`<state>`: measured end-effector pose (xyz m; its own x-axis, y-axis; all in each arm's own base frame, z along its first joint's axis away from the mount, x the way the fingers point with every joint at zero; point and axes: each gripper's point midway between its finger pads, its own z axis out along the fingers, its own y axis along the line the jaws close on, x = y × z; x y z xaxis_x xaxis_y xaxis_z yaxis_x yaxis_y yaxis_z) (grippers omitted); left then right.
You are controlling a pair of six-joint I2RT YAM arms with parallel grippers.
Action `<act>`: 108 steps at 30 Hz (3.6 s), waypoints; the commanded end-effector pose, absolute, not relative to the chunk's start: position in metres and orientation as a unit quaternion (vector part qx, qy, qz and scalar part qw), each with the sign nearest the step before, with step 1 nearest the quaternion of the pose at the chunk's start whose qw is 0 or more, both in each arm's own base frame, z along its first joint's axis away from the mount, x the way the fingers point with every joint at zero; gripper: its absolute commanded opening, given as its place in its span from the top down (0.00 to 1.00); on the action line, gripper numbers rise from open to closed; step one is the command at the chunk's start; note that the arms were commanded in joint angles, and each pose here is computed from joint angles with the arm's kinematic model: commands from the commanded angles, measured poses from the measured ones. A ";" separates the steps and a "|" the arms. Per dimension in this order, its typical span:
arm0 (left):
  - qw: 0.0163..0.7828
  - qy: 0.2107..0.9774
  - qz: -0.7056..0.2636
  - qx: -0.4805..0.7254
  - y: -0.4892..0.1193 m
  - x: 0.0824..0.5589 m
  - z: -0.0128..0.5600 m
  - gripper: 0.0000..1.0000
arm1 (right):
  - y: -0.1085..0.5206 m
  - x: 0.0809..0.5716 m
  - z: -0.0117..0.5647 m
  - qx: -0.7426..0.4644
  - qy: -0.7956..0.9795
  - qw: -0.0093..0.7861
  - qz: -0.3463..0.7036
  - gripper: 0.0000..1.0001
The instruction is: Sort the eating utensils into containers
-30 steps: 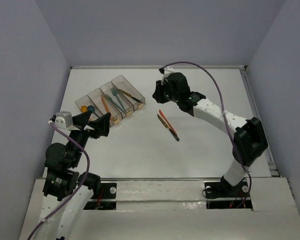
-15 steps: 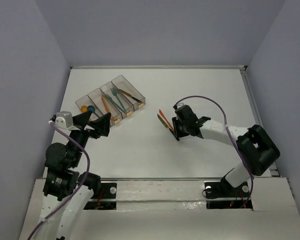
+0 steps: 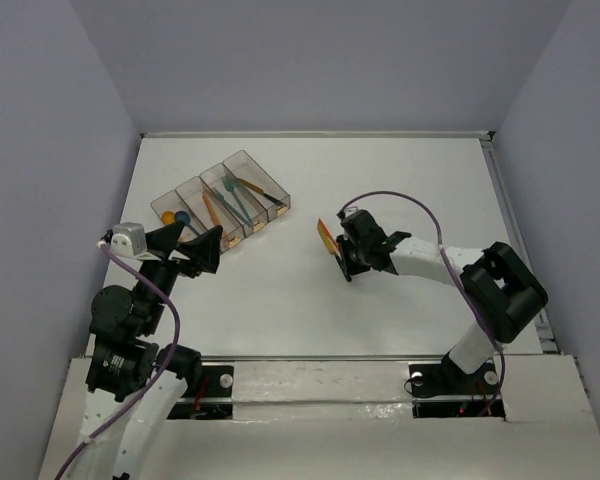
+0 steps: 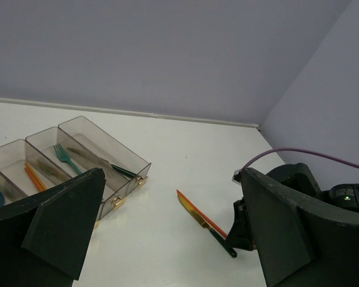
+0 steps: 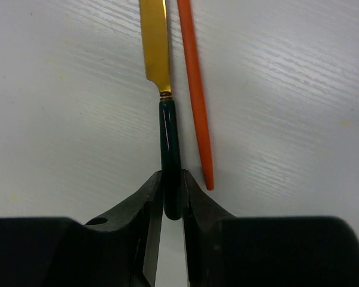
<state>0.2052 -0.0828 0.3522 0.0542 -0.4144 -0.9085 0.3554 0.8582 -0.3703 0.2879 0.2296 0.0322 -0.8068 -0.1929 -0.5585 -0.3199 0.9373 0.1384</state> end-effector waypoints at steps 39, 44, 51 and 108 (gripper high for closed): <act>0.741 0.613 -0.273 -0.013 -0.085 0.203 0.365 0.01 | 0.350 0.381 0.188 -0.216 0.828 0.471 0.214 1.00; 0.741 0.613 -0.275 -0.012 -0.085 0.202 0.365 0.01 | 0.404 0.438 0.198 -0.247 0.811 0.486 0.212 1.00; 0.742 0.612 -0.274 -0.012 -0.084 0.201 0.366 0.01 | 0.443 0.503 0.202 -0.242 0.793 0.513 0.224 1.00; 0.741 0.615 -0.270 -0.017 -0.083 0.204 0.364 0.01 | 0.241 0.348 0.037 -0.158 0.930 0.326 0.066 0.59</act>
<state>0.2044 -0.0839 0.3523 0.0521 -0.4122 -0.9096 0.3636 0.8561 -0.3671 0.3449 0.2461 0.0504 -0.7188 -0.2678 -0.6416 -0.3608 0.9325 0.0150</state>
